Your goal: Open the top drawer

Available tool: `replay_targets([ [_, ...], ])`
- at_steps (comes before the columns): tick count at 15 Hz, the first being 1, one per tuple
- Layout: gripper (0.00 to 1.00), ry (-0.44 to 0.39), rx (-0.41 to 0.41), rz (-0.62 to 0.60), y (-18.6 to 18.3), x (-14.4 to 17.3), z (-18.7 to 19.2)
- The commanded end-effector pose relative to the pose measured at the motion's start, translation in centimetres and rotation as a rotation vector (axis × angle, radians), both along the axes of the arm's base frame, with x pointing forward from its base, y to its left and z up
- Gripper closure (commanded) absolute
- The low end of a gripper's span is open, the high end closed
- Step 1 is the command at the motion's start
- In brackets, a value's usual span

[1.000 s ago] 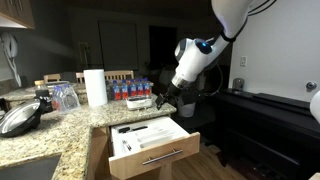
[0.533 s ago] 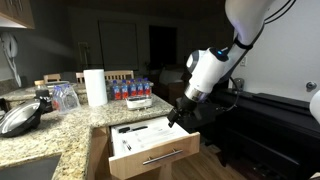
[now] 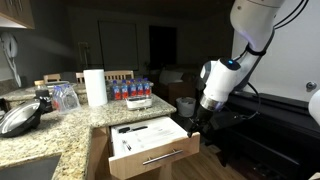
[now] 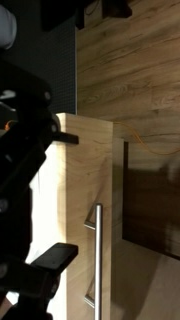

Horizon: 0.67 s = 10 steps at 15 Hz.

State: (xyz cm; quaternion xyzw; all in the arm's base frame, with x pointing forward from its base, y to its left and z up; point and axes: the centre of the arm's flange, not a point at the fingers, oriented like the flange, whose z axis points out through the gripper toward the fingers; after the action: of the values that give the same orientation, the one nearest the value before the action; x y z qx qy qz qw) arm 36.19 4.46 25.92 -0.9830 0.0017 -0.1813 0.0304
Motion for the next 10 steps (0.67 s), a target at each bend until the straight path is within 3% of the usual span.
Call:
replay_targets([
  [1,0.0,0.039,-0.077,-0.007,1.3,-0.9,7.1],
  [2,0.0,0.037,-0.091,-0.008,1.1,-0.8,6.9],
  [3,0.0,0.01,-0.04,-0.006,-0.5,-0.2,-0.5],
  [10,0.0,0.01,-0.047,-0.003,-0.4,-0.1,-0.6],
])
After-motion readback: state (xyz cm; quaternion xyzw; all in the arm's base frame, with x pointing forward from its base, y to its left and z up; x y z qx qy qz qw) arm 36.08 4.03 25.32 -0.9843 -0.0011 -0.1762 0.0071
